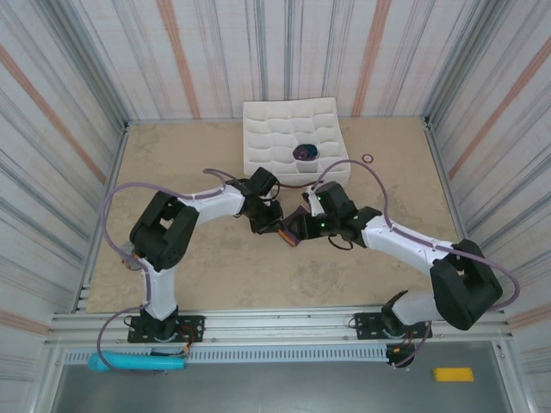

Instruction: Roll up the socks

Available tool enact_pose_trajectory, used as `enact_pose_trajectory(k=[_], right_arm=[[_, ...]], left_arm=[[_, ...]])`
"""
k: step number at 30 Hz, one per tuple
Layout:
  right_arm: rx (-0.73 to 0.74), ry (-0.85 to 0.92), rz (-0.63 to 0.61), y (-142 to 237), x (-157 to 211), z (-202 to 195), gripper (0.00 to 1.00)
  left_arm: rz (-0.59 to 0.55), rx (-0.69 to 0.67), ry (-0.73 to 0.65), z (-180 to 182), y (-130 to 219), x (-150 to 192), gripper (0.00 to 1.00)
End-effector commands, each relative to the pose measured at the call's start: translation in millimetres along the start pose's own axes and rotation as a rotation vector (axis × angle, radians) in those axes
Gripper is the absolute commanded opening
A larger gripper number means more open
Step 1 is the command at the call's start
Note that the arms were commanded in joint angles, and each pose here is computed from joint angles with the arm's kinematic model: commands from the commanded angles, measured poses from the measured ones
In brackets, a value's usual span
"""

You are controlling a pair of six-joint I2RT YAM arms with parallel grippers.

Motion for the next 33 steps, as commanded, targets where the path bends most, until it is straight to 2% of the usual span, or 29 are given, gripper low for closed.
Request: enact_pose_trajectory(k=[1, 6, 11, 22, 28, 30, 33], right_arm=[[0.214, 0.199, -0.07, 3, 7, -3, 0.69], [0.3, 0.445, -0.125, -9, 29, 22, 0.66], [0.331, 0.58, -0.134, -28, 45, 39, 0.63], [0.461, 0.707, -0.183, -68, 63, 42, 0.53], [0.534, 0.715, -0.201, -80, 66, 36, 0.48], [0.54, 0.711, -0.194, -83, 68, 34, 0.45], [0.537, 0.701, -0.177, -85, 70, 30, 0.24]], left_arm=[[0.063, -0.034, 0.005, 8, 7, 8, 0.0], [0.085, -0.016, 0.021, 12, 7, 6, 0.0], [0.098, -0.002, 0.035, 15, 6, 5, 0.0], [0.109, 0.013, 0.042, 19, 7, 6, 0.0], [0.106, 0.02, 0.043, 19, 7, 6, 0.0], [0.106, 0.02, 0.041, 19, 7, 7, 0.0], [0.099, 0.022, 0.043, 19, 8, 7, 0.0]])
Point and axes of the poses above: each hand's point on the last joint's axis, 136 mm out from that joint toward the fingers, its own y axis back along the fingers, its own z axis along the line the jaws close on, x = y × z, the point moved 8 cm from there along y, back along the fingers, and after that the axes turned 14 degrees about -y, right-handed, at the moved point
